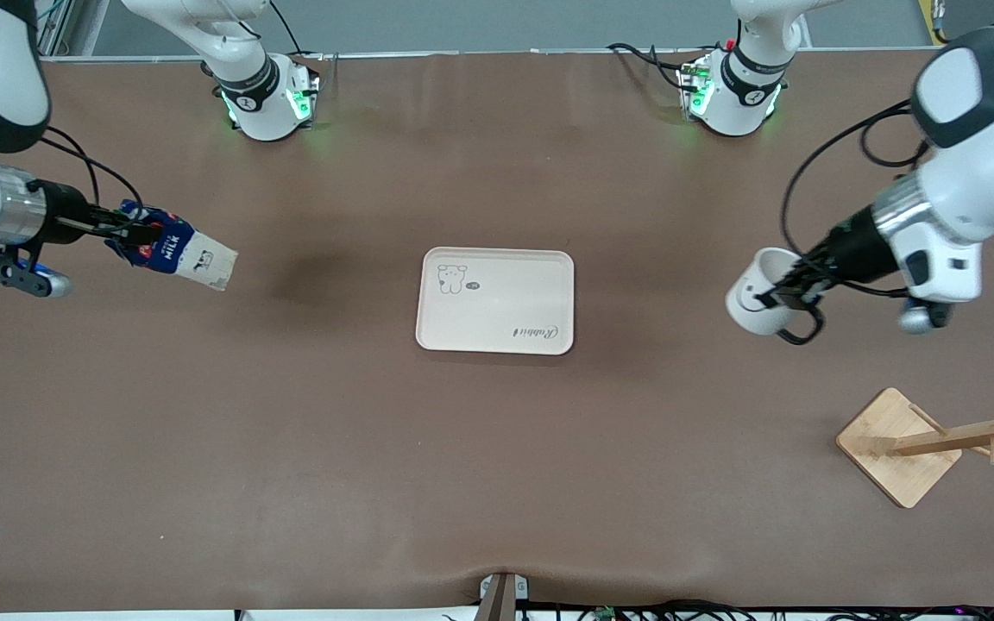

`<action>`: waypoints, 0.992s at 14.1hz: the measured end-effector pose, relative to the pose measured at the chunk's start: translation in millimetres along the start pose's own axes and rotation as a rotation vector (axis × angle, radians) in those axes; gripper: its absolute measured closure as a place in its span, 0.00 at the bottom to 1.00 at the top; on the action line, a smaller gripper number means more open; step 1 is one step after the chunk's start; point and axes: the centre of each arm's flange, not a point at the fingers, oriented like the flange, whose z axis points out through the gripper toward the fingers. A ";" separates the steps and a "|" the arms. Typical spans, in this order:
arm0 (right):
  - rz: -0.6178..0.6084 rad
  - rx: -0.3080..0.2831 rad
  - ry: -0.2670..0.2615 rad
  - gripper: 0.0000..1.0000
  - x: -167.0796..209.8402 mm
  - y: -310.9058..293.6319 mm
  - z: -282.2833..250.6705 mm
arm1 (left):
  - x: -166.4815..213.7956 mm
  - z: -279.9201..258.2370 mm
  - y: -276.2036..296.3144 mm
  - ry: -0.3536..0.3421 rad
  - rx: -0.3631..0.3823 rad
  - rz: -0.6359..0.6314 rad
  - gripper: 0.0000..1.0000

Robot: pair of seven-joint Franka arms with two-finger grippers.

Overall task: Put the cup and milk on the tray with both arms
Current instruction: 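Carry the mug toward the tray while the right gripper lifts the carton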

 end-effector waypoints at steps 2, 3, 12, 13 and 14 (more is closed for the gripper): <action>-0.026 0.003 0.002 0.50 3.6 -13.6 -19.2 | -29.6 29.9 15.5 0.010 0.064 -0.063 0.93; -0.040 -0.002 -0.001 0.50 2.8 -21.7 -24.3 | -48.7 46.3 24.1 0.021 0.096 -0.093 0.93; -0.187 -0.056 0.013 0.50 -32.6 -100.6 -31.9 | -138.3 172.5 56.4 -0.033 0.207 -0.261 0.93; -0.205 -0.064 0.012 0.50 -37.5 -110.0 -29.5 | -142.3 184.8 57.9 -0.041 0.207 -0.268 0.93; -0.218 -0.072 0.008 0.50 -41.0 -117.4 -26.6 | -148.4 198.0 59.3 -0.049 0.209 -0.277 0.93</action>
